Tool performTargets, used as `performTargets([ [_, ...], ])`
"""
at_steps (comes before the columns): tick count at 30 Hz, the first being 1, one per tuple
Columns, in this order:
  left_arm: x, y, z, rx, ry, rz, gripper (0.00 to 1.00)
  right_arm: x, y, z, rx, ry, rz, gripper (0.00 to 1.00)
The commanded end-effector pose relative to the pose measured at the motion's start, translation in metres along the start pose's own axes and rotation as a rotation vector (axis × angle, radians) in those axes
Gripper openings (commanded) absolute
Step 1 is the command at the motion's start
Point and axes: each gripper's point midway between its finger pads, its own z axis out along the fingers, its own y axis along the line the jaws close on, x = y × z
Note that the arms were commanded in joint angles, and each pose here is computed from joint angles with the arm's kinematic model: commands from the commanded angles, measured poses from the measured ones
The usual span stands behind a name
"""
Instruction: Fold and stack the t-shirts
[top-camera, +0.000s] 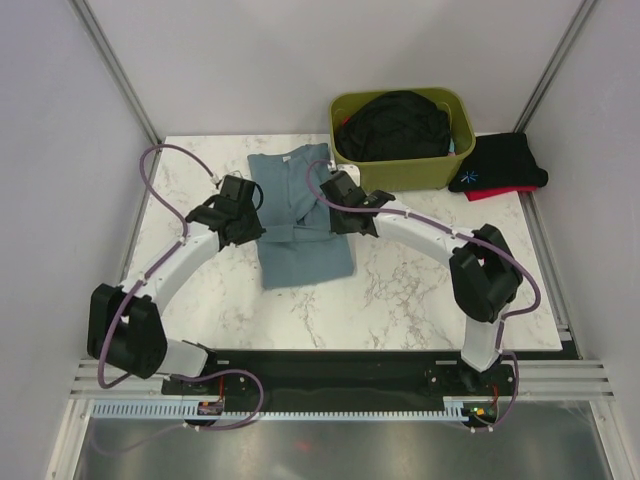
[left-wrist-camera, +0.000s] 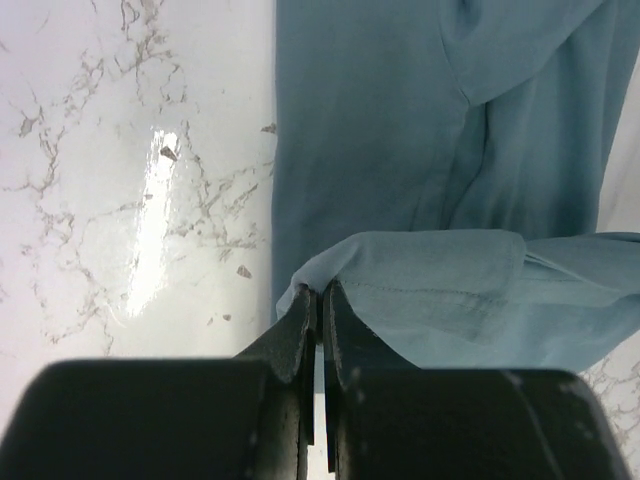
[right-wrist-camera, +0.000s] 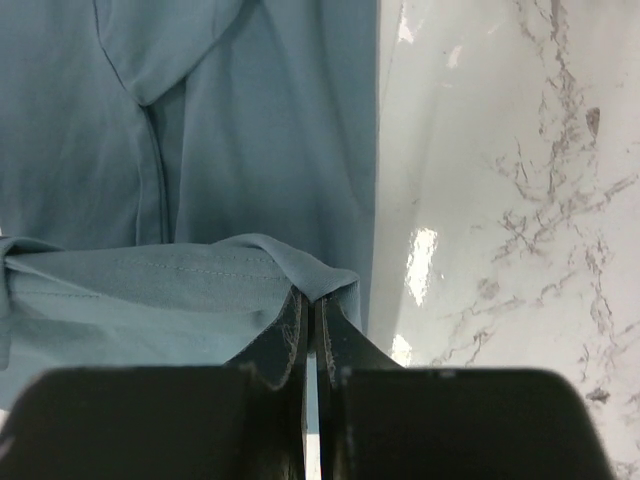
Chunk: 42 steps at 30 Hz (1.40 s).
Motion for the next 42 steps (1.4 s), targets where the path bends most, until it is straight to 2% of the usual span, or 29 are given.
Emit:
performTargets([
  [1, -0.022, -0.009, 0.009, 0.022, -0.032, 0.034, 0.02, -0.031, 0.011, 0.003, -0.042, -0.059, 0.002, 0.0],
  [6, -0.027, -0.008, 0.03, -0.018, -0.008, 0.031, 0.02, -0.038, 0.011, 0.028, -0.048, -0.035, 0.008, 0.0],
  [8, -0.029, -0.004, 0.043, -0.042, 0.013, 0.029, 0.05, -0.037, 0.006, 0.043, -0.039, -0.017, 0.005, 0.03],
  [10, -0.038, 0.002, 0.058, -0.061, 0.031, 0.012, 0.21, -0.049, 0.01, 0.049, -0.065, -0.016, 0.006, 0.35],
  [11, -0.044, 0.002, 0.062, -0.054, 0.037, 0.005, 0.31, -0.049, 0.001, 0.064, -0.051, 0.004, 0.008, 0.47],
  [12, -0.05, 0.004, 0.067, -0.063, 0.046, -0.008, 0.45, -0.075, 0.006, 0.061, -0.069, -0.038, 0.013, 0.66],
  [13, -0.075, 0.007, 0.063, -0.078, 0.026, -0.038, 0.5, -0.084, 0.004, 0.063, -0.069, -0.043, 0.009, 0.72],
  [14, -0.079, 0.01, 0.073, -0.098, 0.045, -0.043, 0.54, -0.089, -0.005, 0.076, -0.046, -0.035, 0.014, 0.74],
  [15, -0.09, 0.008, 0.072, -0.097, 0.039, -0.049, 0.56, -0.129, 0.001, 0.064, -0.067, -0.112, 0.025, 0.77],
  [16, -0.095, 0.009, 0.07, -0.107, 0.057, -0.036, 0.56, -0.132, -0.003, 0.062, -0.053, -0.092, 0.018, 0.77],
  [17, -0.122, -0.003, 0.059, -0.084, 0.012, -0.036, 0.56, -0.141, -0.004, 0.06, -0.056, -0.1, 0.015, 0.77],
  [19, -0.137, -0.011, 0.046, -0.062, -0.018, -0.031, 0.56, -0.16, -0.005, 0.042, -0.066, -0.147, 0.003, 0.77],
  [20, -0.137, -0.014, 0.04, -0.045, -0.026, -0.03, 0.55, -0.171, -0.004, 0.018, -0.087, -0.189, 0.008, 0.77],
  [21, -0.139, -0.018, 0.026, -0.021, -0.044, -0.028, 0.55, -0.143, -0.009, 0.026, -0.087, -0.127, -0.005, 0.76],
  [22, -0.124, -0.017, 0.027, -0.024, -0.016, -0.012, 0.54, -0.143, -0.008, 0.022, -0.109, -0.152, 0.007, 0.75],
  [23, -0.119, -0.018, 0.025, -0.015, -0.019, -0.011, 0.53, -0.146, -0.005, -0.001, -0.14, -0.187, 0.017, 0.75],
  [24, -0.117, -0.022, 0.012, 0.015, -0.042, -0.013, 0.51, -0.108, -0.011, 0.011, -0.143, -0.11, 0.014, 0.72],
  [25, -0.09, -0.02, 0.02, 0.021, 0.006, 0.005, 0.49, -0.104, -0.007, 0.007, -0.168, -0.129, 0.019, 0.7],
  [26, -0.088, -0.027, 0.02, 0.066, -0.016, 0.006, 0.47, -0.099, 0.001, -0.007, -0.198, -0.14, 0.029, 0.68],
  [27, -0.08, -0.037, 0.011, 0.125, -0.013, 0.003, 0.45, -0.076, 0.002, -0.001, -0.212, -0.109, 0.021, 0.58],
  [28, -0.056, -0.032, 0.017, 0.132, 0.028, 0.004, 0.45, -0.067, 0.006, -0.003, -0.225, -0.101, 0.012, 0.53],
  [29, -0.05, -0.034, 0.019, 0.148, 0.027, 0.003, 0.44, -0.058, 0.018, -0.009, -0.25, -0.099, -0.005, 0.51],
  [30, -0.046, -0.048, 0.018, 0.226, 0.025, 0.001, 0.43, -0.044, 0.021, -0.005, -0.252, -0.075, -0.019, 0.44],
  [32, -0.027, -0.047, 0.026, 0.247, 0.055, 0.008, 0.41, -0.028, 0.033, 0.002, -0.264, -0.049, -0.051, 0.41],
  [33, -0.024, -0.049, 0.031, 0.256, 0.063, 0.012, 0.41, -0.026, 0.036, 0.005, -0.267, -0.041, -0.055, 0.36],
  [35, -0.013, -0.047, 0.045, 0.24, 0.108, 0.018, 0.4, -0.013, 0.04, 0.022, -0.266, 0.002, -0.064, 0.35],
  [39, -0.007, -0.046, 0.068, 0.227, 0.133, 0.033, 0.4, -0.023, 0.047, 0.05, -0.236, 0.001, -0.093, 0.34],
  [41, -0.007, -0.044, 0.082, 0.194, 0.141, 0.04, 0.4, -0.014, 0.042, 0.069, -0.19, 0.044, -0.131, 0.33],
  [42, -0.009, -0.041, 0.088, 0.171, 0.134, 0.05, 0.4, -0.028, 0.041, 0.07, -0.159, 0.02, -0.134, 0.33],
])
